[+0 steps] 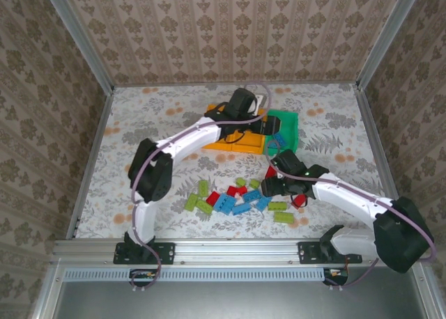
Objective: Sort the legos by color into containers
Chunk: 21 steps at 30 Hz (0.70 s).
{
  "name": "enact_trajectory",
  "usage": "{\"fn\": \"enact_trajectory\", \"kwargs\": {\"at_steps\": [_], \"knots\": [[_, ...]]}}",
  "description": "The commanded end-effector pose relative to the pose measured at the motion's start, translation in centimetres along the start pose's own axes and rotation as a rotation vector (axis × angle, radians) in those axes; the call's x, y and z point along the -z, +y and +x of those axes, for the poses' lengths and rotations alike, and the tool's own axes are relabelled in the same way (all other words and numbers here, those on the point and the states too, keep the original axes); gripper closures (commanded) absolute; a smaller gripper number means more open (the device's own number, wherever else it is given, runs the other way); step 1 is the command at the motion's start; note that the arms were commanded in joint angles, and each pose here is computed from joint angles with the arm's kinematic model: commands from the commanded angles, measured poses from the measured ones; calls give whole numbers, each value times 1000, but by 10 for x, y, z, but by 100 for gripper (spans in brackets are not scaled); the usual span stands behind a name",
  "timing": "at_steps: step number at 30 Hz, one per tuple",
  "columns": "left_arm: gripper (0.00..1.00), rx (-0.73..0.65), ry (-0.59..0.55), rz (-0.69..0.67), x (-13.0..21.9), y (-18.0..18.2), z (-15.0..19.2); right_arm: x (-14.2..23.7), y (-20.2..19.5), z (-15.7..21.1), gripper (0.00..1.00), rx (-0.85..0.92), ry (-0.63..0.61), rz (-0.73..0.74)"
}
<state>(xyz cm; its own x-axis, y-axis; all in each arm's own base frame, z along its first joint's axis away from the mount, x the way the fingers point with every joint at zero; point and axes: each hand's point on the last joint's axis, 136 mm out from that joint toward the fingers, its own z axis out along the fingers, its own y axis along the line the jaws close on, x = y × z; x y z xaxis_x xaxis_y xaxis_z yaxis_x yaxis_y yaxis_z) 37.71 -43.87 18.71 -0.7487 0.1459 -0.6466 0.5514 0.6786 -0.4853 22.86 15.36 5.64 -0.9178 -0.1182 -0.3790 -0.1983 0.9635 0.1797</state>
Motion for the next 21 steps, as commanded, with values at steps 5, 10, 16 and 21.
{"fn": "enact_trajectory", "kwargs": {"at_steps": [5,10,16,21], "knots": [[0,77,-87,-35,45,29,-7,-7,-1,-6,29,67,30,84],[0,93,-84,-81,62,49,10,-15,0,-6,38,76,53,104],[0,131,-86,-118,78,71,23,-21,-3,-1,51,83,84,141],[0,148,-83,-156,90,86,38,-7,0,-16,75,71,14,139]]}}
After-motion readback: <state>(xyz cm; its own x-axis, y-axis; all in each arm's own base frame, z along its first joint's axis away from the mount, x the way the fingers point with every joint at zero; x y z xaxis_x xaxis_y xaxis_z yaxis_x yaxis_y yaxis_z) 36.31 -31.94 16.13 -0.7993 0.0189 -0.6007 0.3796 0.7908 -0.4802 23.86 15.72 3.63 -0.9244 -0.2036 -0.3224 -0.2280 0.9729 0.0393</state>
